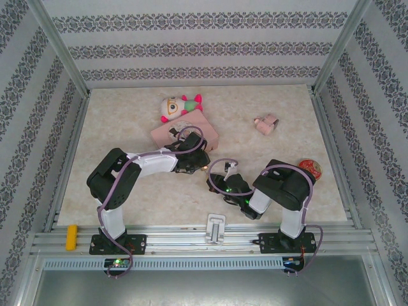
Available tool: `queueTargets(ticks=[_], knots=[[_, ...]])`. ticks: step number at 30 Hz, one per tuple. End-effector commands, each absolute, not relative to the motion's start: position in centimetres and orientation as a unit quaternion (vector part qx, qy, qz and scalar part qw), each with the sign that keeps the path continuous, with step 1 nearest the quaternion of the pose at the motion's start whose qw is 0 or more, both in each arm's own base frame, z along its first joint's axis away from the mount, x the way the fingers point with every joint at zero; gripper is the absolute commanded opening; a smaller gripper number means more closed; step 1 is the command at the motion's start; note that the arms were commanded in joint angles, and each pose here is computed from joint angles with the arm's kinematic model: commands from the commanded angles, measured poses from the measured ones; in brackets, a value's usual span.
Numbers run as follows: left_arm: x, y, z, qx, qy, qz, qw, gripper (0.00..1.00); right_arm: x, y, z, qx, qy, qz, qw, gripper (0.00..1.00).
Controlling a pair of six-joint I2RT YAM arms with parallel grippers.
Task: Unlock the padlock with the key
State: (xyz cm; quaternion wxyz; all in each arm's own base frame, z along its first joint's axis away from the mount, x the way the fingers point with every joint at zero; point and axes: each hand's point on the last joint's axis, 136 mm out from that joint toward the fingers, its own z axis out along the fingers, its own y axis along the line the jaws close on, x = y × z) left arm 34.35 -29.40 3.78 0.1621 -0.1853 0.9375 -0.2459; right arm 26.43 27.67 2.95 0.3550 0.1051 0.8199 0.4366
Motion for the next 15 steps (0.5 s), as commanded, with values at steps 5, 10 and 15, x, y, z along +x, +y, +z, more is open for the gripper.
queueTargets(ticks=[5, 10, 15], knots=[[29.8, -30.5, 0.9, -0.215, 0.941, -0.257, 0.031, 0.06, 27.3, 27.6, 4.4, 0.134, 0.795, 0.462, 0.371, 0.0], [29.8, -30.4, 0.7, -0.215, 0.942, -0.255, 0.031, 0.06, 27.1, 27.6, 5.3, 0.122, 0.79, 0.469, 0.376, 0.0], [29.8, -30.3, 0.6, -0.22, 0.941, -0.256, 0.031, 0.06, 27.1, 27.5, 5.9, 0.119, 0.786, 0.472, 0.382, 0.0]])
